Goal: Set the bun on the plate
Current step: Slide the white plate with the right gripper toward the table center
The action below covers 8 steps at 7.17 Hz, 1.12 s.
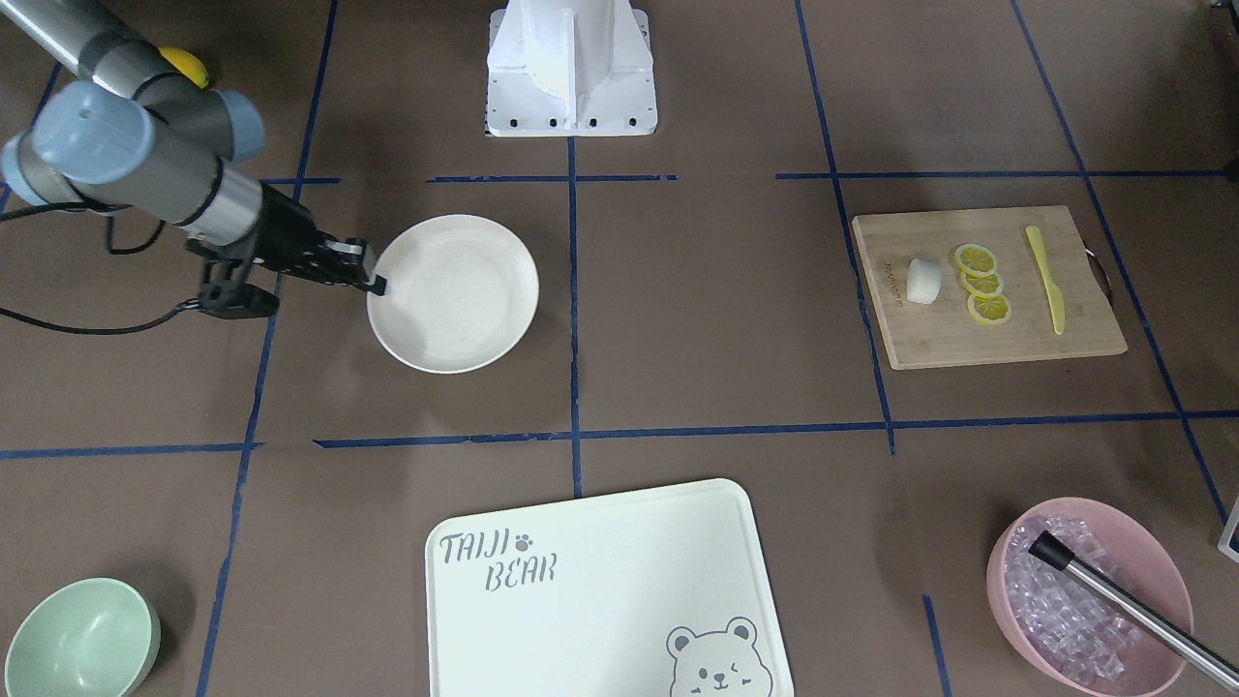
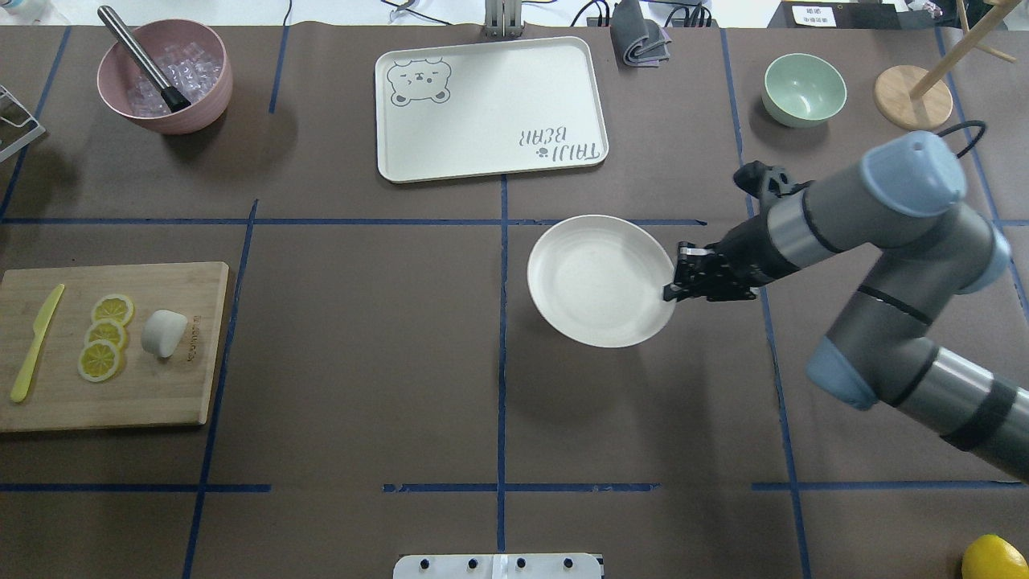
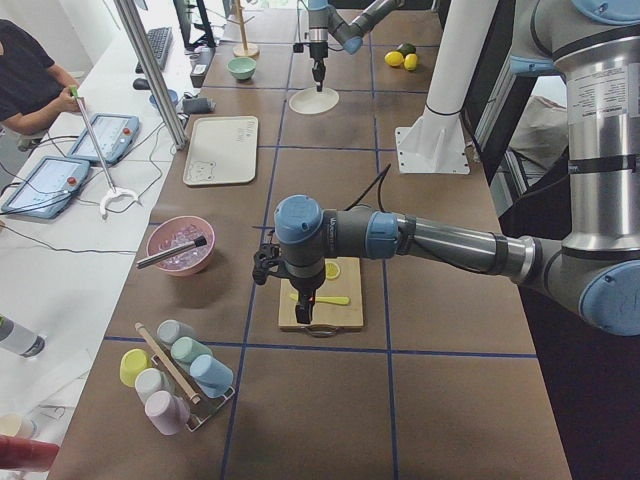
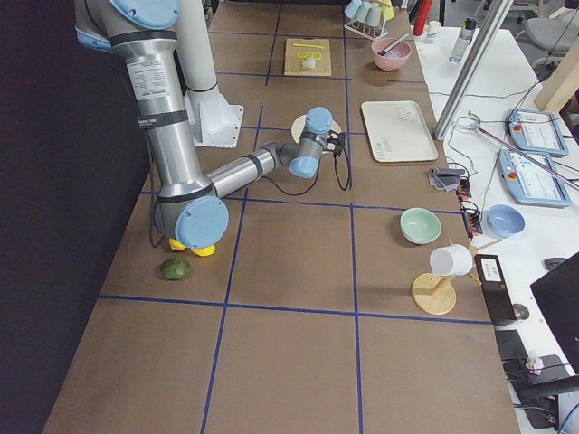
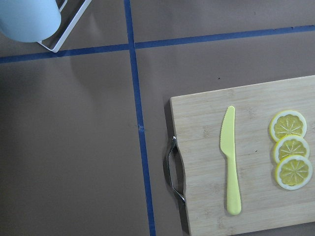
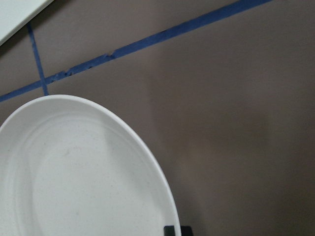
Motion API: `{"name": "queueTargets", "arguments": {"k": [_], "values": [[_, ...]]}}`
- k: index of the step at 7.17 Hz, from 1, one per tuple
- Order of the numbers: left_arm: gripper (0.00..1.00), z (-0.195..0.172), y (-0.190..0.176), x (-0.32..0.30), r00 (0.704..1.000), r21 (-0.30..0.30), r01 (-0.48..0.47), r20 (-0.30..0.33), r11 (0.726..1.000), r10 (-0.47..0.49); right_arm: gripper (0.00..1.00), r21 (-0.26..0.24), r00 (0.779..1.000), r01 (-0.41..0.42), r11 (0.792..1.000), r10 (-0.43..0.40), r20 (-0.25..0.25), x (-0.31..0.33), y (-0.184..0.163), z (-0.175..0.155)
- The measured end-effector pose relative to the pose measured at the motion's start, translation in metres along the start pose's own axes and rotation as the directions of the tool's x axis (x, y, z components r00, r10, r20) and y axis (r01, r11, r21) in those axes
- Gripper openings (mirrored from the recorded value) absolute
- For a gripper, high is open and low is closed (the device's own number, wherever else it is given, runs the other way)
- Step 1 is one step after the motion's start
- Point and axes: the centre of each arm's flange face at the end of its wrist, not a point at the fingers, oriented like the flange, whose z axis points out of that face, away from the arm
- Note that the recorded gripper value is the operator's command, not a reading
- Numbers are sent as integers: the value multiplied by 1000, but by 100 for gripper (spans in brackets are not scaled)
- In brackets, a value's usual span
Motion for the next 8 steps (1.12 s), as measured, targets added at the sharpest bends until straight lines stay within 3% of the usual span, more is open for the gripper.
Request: {"name": "queueTargets", "arguments": {"k": [3, 6, 7, 8], "values": [[100, -2, -1, 2, 1000, 20, -22, 1, 1000, 22, 0, 39, 997, -15, 999, 18, -77, -69, 31, 73], [100, -2, -1, 3, 1000, 21, -24, 1, 999, 24, 2, 81, 993, -2, 997, 11, -114, -80, 50, 99], [100, -2, -1, 3, 1000, 22, -24, 0, 999, 24, 12, 88, 993, 2, 996, 9, -121, -79, 53, 103], [100, -2, -1, 3, 1000, 23, -26, 0, 999, 26, 66, 90, 992, 4, 996, 7, -124, -78, 56, 106]]}}
